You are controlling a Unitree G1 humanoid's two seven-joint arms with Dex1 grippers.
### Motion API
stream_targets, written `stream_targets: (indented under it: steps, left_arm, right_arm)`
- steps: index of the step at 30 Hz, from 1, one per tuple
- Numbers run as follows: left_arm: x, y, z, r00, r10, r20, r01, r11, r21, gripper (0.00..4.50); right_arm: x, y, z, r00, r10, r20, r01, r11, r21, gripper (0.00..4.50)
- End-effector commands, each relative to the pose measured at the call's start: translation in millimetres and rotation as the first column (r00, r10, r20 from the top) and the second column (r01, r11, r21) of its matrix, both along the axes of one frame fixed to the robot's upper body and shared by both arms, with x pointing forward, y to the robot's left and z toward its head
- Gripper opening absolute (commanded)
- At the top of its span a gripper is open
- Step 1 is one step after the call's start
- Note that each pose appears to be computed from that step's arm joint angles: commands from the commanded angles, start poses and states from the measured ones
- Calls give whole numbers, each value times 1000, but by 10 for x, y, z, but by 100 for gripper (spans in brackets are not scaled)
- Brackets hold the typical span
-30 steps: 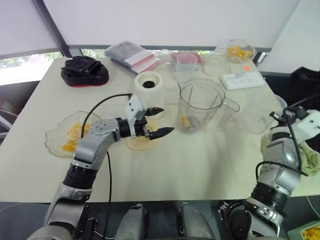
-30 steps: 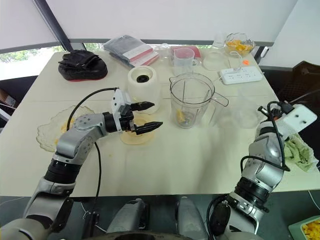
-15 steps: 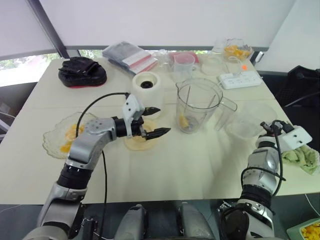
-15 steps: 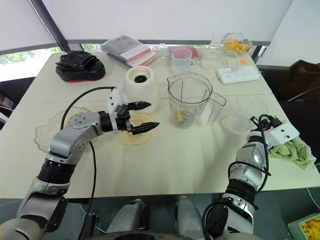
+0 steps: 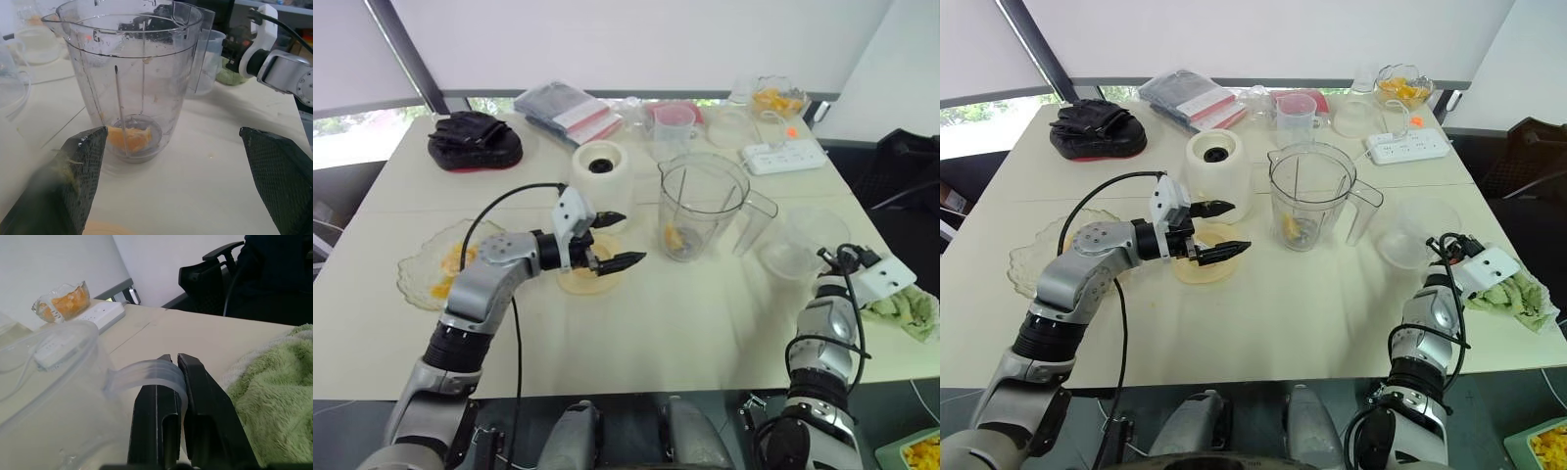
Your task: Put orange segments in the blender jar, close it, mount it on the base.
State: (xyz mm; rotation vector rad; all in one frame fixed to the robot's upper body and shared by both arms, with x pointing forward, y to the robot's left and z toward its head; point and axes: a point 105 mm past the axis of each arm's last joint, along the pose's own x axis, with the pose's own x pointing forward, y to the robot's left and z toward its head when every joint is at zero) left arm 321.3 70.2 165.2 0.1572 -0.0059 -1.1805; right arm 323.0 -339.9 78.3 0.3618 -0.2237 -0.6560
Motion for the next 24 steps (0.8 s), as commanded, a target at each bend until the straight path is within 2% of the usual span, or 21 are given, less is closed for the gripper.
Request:
stream_targets:
  steps: [1,2,10,24]
  left_arm:
    - [-38,-23,96,999,-12,46,13,1000,-14,450]
    - [-39,-26,94,999,-13,46,14,1000,-15,450]
    - [-41,-56,81,999,-16,43,17,1000,-23,450]
    - [-51,-91,44,999,-35,31,36,999,-29,450]
  right_arm:
    - [-43,-29,47,1000,-16,7,16,1000,-26,152]
    - [-47,-26,55,1000,-16,5,16,999,-32,195]
    - [-124,-34,1,999,-25,-33,23,999,-49,195]
    - [-425,304,-11,996,41,-83,-49,994,-97,195]
